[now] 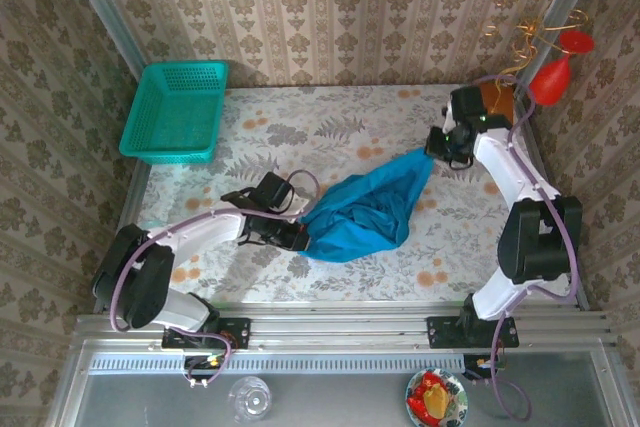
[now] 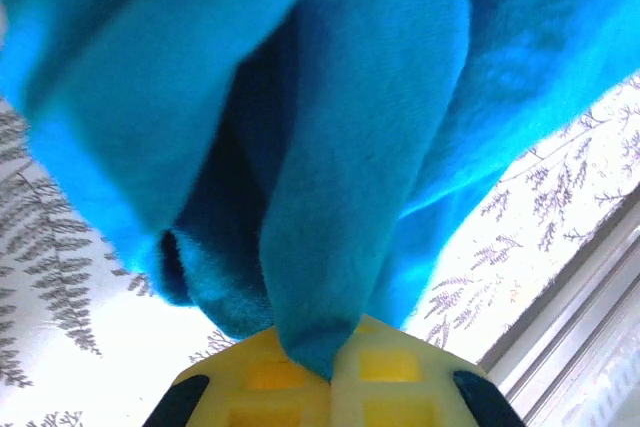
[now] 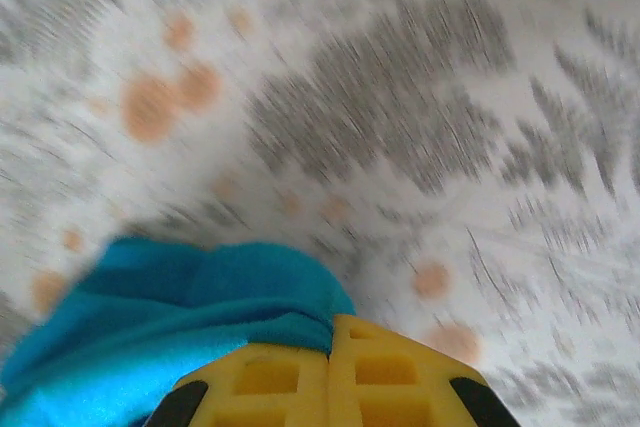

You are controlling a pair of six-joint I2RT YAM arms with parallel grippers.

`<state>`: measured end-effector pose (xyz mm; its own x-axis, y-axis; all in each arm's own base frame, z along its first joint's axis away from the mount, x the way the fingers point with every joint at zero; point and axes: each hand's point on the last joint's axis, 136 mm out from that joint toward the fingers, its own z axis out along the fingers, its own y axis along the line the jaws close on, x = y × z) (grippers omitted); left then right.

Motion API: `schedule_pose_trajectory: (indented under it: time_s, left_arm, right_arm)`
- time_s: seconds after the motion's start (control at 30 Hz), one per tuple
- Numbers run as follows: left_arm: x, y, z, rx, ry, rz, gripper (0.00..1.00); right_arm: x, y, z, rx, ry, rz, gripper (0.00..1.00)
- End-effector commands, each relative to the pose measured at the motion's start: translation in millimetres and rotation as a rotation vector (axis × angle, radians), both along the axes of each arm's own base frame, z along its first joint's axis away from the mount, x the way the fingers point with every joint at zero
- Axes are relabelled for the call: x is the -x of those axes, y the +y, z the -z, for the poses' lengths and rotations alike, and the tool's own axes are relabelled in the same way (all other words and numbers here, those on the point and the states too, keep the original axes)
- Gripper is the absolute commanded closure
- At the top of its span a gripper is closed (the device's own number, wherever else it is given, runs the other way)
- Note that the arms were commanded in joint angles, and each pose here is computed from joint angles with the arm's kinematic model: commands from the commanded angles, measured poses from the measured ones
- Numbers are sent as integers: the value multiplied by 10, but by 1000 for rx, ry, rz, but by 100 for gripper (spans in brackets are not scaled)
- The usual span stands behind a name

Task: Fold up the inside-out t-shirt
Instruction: Turn the T-shirt inside out at the center of the table.

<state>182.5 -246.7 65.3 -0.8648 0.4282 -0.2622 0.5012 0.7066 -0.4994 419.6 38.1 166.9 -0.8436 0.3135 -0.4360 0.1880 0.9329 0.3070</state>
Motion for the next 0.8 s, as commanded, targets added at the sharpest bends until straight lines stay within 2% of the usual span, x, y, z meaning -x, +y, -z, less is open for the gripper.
schedule_pose_trajectory:
  time_s: [0.0, 0.07, 0.1, 0.17, 0.23, 0.33, 0.47, 0.57, 0.77]
  left_arm:
    - [133, 5, -44, 26, 22, 14, 100]
    - [186, -51, -104, 53, 24, 45, 100]
    - [196, -72, -141, 65, 22, 55, 95]
    - [146, -116, -272, 84, -17, 57, 78]
    - [34, -151, -427, 101, -81, 44, 69]
    - [-165, -226, -664, 126, -160, 38, 54]
    - [-446, -361, -806, 93, -223, 74, 47]
    - [-651, -468, -761, 33, -236, 114, 43]
    - [-957, -651, -523, -73, -225, 214, 40]
  right_arm:
    - [-308, 79, -190, -60, -62, -1, 100]
    - [-371, 109, -102, -75, -4, 2, 86]
    - [-358, 121, -61, -73, 25, 3, 81]
    - [-265, 152, -6, -34, 60, -4, 69]
    - [-128, 186, -3, 14, 62, -14, 62]
    - [145, 279, 10, 48, 82, -42, 56]
    - [561, 541, 64, 74, 104, -129, 54]
    - [860, 841, 168, 56, 139, -219, 52]
    - [1138, 1244, 385, 97, 188, -349, 44]
